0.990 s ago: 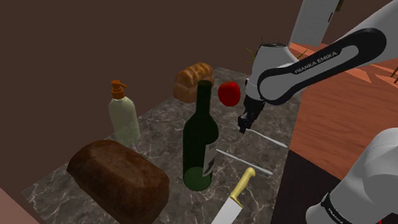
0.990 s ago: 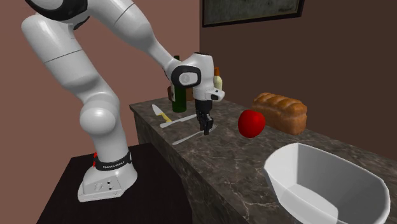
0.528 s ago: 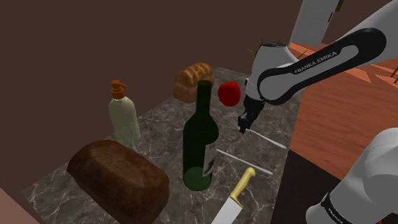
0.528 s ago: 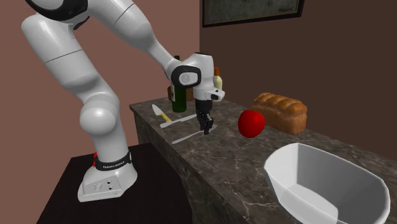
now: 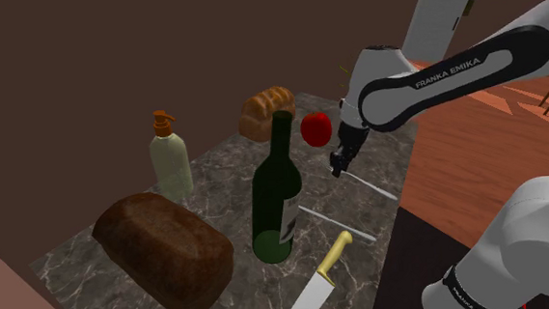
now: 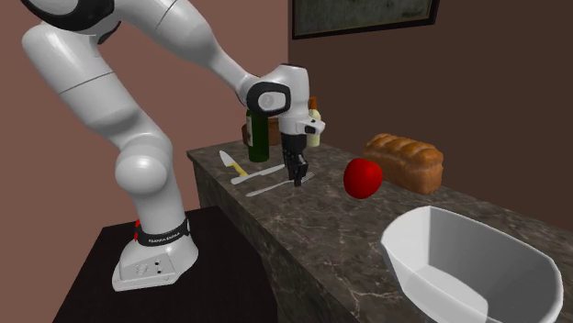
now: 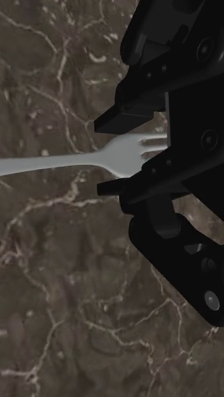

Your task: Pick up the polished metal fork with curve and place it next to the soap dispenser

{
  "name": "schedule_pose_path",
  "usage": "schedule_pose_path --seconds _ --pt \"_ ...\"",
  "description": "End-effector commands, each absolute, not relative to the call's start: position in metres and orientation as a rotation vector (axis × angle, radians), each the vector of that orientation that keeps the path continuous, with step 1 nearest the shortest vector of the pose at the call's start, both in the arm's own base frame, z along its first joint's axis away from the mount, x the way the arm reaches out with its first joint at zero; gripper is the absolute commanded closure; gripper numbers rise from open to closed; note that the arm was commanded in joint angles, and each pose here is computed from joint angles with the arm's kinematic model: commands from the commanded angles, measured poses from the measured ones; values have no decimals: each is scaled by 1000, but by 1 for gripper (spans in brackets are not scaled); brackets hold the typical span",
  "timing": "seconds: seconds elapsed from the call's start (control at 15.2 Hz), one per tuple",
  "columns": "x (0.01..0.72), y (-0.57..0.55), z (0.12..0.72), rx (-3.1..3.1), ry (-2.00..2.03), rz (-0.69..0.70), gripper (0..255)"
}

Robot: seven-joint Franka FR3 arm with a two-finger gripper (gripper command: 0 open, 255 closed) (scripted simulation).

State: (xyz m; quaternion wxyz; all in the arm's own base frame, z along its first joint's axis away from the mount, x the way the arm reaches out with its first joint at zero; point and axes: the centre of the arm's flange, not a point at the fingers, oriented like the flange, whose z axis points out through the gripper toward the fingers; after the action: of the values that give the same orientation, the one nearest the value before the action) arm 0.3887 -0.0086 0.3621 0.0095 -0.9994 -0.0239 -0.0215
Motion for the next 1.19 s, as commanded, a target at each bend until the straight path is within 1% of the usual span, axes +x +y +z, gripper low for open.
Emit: schedule_pose_path --seconds 0.0,1.12 --pt "387 -8 373 -3121 -75 -66 255" --pt "387 -8 463 -3121 -75 -66 255"
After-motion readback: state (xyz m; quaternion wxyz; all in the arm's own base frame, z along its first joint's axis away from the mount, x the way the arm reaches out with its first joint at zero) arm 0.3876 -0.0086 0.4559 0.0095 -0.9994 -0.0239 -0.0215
